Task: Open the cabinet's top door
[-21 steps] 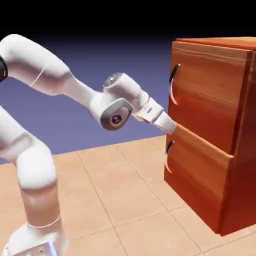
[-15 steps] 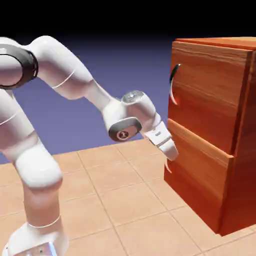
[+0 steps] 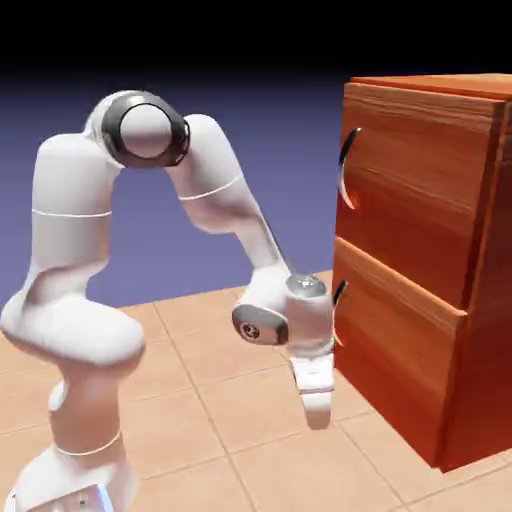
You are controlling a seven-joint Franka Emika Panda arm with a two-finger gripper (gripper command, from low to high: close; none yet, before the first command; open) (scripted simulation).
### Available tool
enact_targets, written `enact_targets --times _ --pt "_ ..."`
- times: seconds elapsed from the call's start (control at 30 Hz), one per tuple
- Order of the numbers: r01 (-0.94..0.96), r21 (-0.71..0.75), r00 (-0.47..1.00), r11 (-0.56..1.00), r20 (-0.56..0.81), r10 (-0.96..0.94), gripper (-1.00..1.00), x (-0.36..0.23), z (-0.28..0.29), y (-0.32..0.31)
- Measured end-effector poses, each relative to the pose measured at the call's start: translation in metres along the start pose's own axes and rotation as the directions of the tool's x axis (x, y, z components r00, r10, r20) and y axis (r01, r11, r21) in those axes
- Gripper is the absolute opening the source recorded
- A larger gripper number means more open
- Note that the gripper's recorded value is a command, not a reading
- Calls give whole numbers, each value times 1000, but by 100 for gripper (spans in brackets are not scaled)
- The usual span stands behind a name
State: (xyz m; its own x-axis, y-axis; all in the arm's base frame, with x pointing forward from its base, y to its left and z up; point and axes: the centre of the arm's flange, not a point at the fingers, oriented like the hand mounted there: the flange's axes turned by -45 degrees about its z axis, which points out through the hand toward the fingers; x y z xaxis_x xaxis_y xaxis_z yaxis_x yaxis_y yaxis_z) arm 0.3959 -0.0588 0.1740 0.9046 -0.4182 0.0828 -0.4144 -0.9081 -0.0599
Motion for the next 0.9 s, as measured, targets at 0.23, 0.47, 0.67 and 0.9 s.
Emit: enact_targets --times 0.23,0.47,0.67,0.9 --pt "-97 -144 993 985 -74 87 0 6 10 34" --pt "-158 -223 953 962 -288 90 0 30 -25 44" --pt "-157 -212 849 965 -527 22 0 51 -85 17" --pt "-41 -132 604 990 -793 -80 0 53 -179 -57"
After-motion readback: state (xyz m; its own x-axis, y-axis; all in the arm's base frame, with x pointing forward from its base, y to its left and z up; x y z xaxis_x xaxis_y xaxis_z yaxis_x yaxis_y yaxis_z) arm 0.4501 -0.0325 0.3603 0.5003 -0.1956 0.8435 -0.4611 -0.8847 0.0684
